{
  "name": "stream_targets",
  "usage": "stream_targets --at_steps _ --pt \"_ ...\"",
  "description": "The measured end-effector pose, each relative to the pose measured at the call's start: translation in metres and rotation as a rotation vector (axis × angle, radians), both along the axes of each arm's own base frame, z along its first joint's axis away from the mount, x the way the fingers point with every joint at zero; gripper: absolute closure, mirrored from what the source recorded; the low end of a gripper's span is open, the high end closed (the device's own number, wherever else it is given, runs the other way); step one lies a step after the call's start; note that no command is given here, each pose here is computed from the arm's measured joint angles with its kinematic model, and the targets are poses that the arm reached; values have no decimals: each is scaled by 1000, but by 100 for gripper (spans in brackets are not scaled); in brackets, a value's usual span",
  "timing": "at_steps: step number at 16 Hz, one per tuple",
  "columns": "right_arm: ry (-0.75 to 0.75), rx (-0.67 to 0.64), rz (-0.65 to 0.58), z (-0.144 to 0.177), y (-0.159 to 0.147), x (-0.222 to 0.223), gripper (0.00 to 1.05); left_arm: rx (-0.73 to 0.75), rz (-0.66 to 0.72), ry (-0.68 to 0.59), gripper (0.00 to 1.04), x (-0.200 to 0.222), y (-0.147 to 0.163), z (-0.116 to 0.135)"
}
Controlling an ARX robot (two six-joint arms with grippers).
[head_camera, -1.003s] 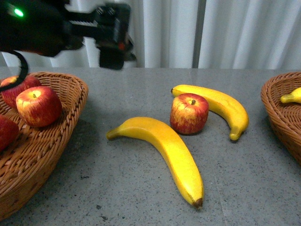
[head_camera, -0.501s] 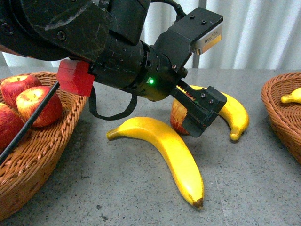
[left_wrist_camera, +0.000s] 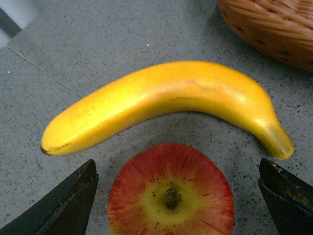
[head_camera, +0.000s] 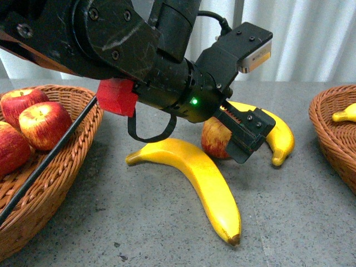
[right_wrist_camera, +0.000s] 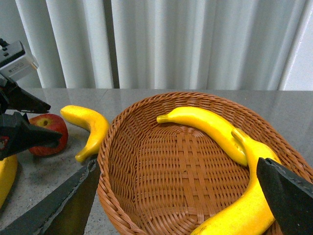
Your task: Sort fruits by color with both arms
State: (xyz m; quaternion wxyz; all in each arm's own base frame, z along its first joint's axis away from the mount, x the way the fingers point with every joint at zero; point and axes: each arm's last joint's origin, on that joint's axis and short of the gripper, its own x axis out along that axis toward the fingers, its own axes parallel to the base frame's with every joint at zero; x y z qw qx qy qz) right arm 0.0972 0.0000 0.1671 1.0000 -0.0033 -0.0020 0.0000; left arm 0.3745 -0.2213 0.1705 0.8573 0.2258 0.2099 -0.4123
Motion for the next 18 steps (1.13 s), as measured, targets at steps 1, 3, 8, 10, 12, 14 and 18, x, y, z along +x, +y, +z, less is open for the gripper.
stream_targets --at_steps 1,3,8,10,12,14,18 --pt "0 0 0 0 0 0 6 9 7 4 7 2 -1 -3" --pt "0 0 0 0 0 0 6 13 10 9 7 3 -2 -7" --pt "0 0 0 0 0 0 6 21 15 25 7 7 -4 -15" --pt "0 0 0 0 0 0 6 24 21 35 7 10 -5 -18" --pt "0 0 0 0 0 0 6 26 30 42 14 11 -5 -19" --pt "0 0 0 0 0 0 6 22 41 51 31 11 -5 -20" --pt "0 0 0 0 0 0 6 -209 637 -290 37 -37 69 87"
